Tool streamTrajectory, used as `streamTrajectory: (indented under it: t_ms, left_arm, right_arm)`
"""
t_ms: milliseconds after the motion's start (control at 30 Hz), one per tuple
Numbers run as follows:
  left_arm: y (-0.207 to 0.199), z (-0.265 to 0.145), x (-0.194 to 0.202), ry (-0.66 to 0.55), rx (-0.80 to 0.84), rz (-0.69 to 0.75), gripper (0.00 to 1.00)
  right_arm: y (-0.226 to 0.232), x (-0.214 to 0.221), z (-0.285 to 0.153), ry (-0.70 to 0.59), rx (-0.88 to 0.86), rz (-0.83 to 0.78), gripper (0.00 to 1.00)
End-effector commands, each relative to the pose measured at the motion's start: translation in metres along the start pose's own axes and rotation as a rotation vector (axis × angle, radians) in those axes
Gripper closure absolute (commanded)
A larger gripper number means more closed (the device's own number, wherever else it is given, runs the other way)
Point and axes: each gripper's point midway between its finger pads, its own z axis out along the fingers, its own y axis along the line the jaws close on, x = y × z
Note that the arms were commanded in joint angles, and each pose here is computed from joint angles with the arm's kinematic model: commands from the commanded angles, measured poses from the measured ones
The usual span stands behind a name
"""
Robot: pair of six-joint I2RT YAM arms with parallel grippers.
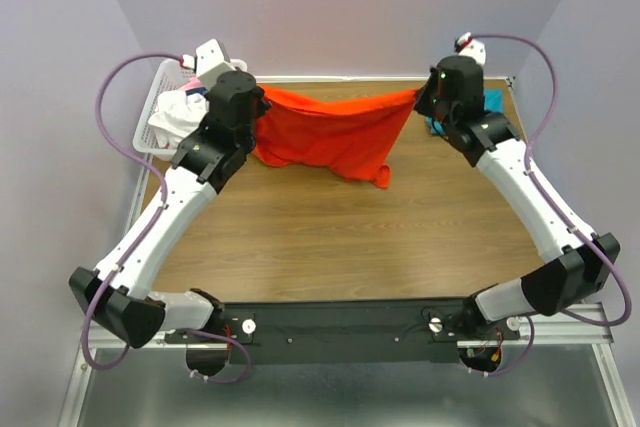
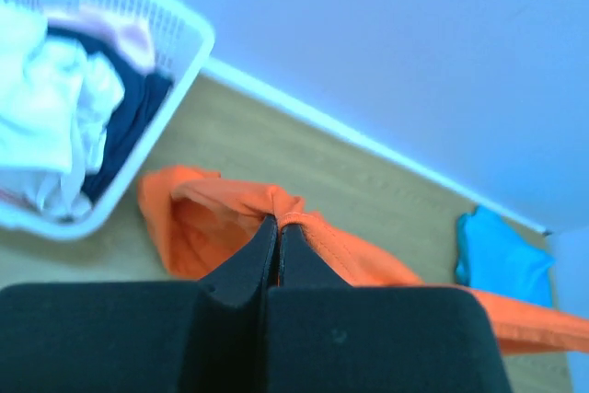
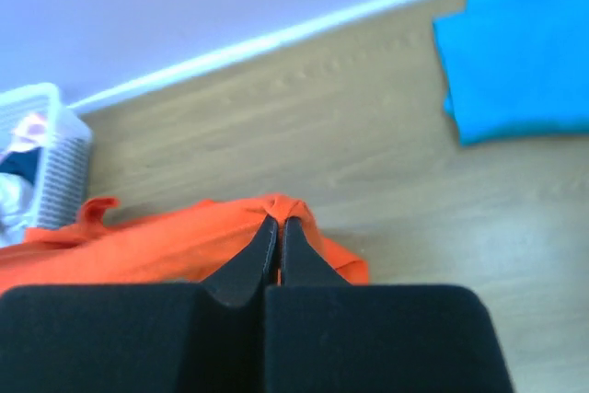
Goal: Fold and stack the t-shirts
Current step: Flatten the tshirt out
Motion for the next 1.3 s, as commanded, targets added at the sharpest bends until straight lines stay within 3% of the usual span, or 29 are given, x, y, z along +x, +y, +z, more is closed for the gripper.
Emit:
streamTrajectory:
  t_ms: [0, 233, 333, 500, 633, 833, 1000, 1133, 1167, 1267]
  left_arm:
    - [-0.019, -0.036, -0.090, -0.202, 0.091, 0.020, 1.00]
    - [-0.051, -0.152, -0.205, -0.481, 0.464, -0.019, 1.00]
    - [-0.060, -0.204, -0.239, -0.563, 0.617, -0.008, 1.00]
    - [-0.074, -0.270, -0.274, -0.647, 0.823, 0.014, 1.00]
    - [-0.080, -0.278, -0.289, -0.666, 0.836, 0.019, 1.00]
    - [-0.080, -0.228, -0.287, -0.639, 0.664, -0.003, 1.00]
    - [-0.084, -0.134, -0.263, -0.563, 0.389, 0.029, 1.00]
    - [-0.101, -0.058, -0.247, -0.518, 0.301, 0.088, 1.00]
    - [-0.099, -0.056, -0.264, -0.553, 0.298, 0.082, 1.00]
    - [-0.112, -0.018, -0.259, -0.533, 0.308, 0.118, 1.00]
  right_arm:
    - [0.034, -0.087, -0.041, -0.186, -0.138, -0.073, 0.99]
    - [0.058, -0.186, -0.150, -0.445, -0.320, -0.062, 0.99]
    - [0.063, -0.207, -0.190, -0.513, -0.399, -0.063, 0.99]
    - [0.070, -0.235, -0.258, -0.621, -0.530, -0.066, 0.99]
    - [0.072, -0.246, -0.281, -0.665, -0.571, -0.069, 0.99]
    - [0.073, -0.256, -0.246, -0.667, -0.473, -0.092, 0.99]
    - [0.065, -0.262, -0.177, -0.644, -0.267, -0.134, 0.99]
    - [0.049, -0.269, -0.122, -0.639, -0.098, -0.160, 0.99]
    - [0.045, -0.270, -0.098, -0.626, -0.089, -0.175, 0.99]
    - [0.042, -0.282, -0.077, -0.640, -0.102, -0.167, 0.99]
